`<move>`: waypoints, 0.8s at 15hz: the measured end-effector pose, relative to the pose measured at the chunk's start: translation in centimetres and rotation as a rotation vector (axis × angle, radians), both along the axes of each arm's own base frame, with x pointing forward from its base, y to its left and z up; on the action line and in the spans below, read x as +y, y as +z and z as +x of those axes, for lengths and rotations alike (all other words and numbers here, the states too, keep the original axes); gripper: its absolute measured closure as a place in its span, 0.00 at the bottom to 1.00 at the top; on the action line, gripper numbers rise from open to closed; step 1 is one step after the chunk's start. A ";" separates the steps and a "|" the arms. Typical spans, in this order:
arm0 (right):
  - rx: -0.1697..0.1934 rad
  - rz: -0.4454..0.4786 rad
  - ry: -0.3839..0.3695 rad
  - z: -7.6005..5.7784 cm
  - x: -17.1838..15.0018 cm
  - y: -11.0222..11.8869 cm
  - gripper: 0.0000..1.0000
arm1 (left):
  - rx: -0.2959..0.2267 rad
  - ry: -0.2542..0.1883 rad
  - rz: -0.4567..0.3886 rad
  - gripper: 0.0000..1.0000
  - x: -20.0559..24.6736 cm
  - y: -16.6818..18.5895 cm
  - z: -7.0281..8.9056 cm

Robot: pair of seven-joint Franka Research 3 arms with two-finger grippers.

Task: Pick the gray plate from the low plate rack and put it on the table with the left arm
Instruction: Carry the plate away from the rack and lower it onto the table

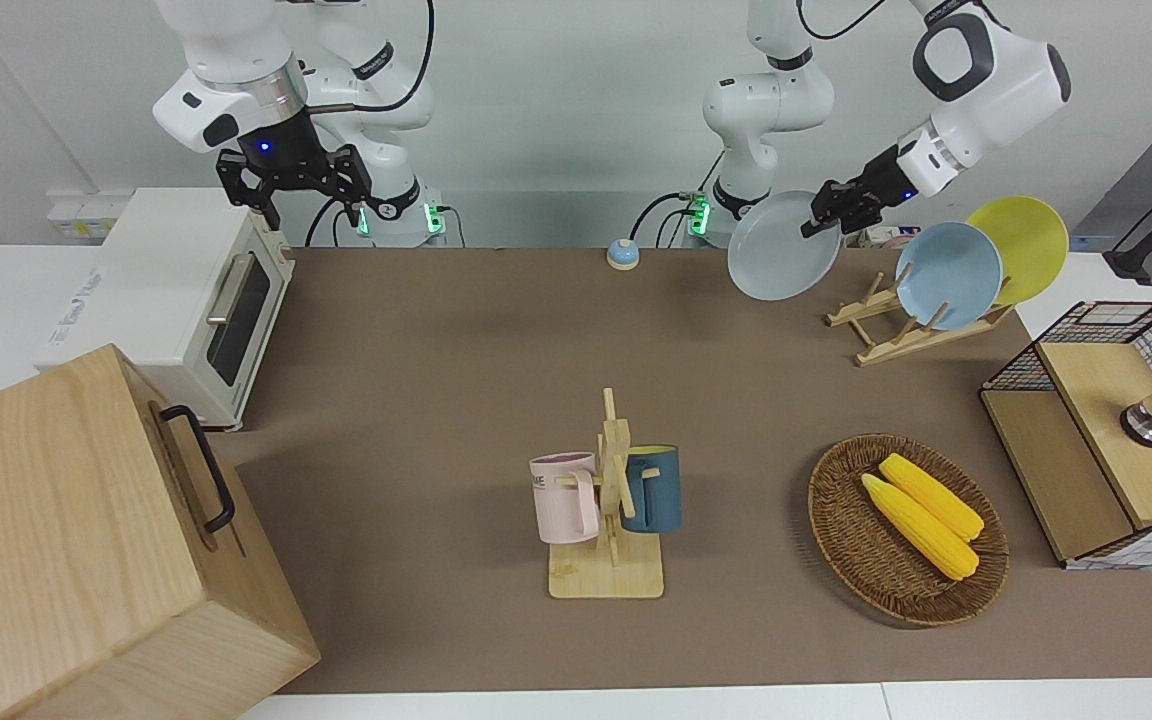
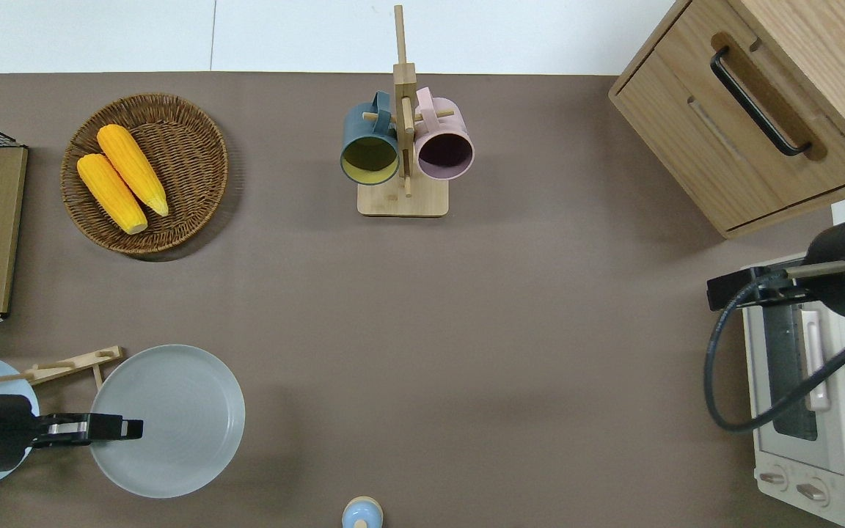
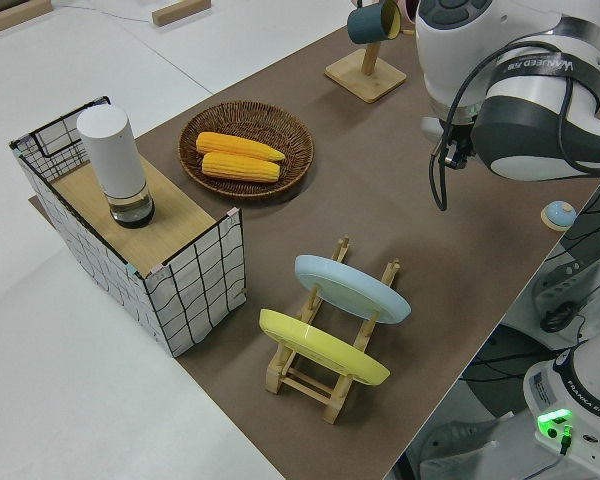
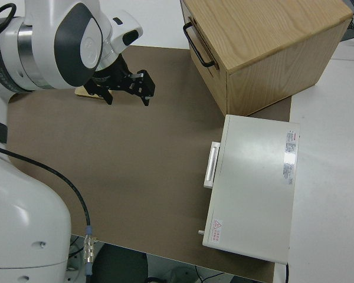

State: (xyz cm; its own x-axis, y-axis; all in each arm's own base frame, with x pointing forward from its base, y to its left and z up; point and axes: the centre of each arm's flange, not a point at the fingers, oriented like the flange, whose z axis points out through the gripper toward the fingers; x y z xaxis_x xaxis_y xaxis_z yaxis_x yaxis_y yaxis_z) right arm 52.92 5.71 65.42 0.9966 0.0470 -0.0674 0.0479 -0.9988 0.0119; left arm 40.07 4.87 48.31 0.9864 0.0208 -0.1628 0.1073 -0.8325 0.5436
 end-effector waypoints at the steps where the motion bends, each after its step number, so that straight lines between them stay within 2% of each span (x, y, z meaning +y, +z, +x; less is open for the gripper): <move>1: 0.000 0.000 0.000 0.0 0.0 0.0 0.01 | -0.005 -0.010 -0.015 0.89 0.0 -0.9 0.0; 4: 0.000 0.000 0.000 0.0 0.0 0.0 0.01 | -0.023 -0.042 -0.032 0.89 0.1 -3.6 0.4; 7: 0.000 0.000 0.000 0.0 0.0 0.0 0.01 | -0.050 -0.044 -0.039 0.89 0.2 -5.9 0.4; 12: 0.000 0.000 0.000 0.0 0.0 0.0 0.01 | -0.083 -0.094 -0.039 0.89 0.5 -10.4 0.4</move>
State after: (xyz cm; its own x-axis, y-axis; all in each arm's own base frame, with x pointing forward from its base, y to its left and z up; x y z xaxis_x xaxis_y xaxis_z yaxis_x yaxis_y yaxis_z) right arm 52.92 5.71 65.42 0.9966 0.0470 -0.0674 0.0479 -0.9988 0.0119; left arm 40.46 5.35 37.89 0.9938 -0.0773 -0.0794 -0.0170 -0.8145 0.5799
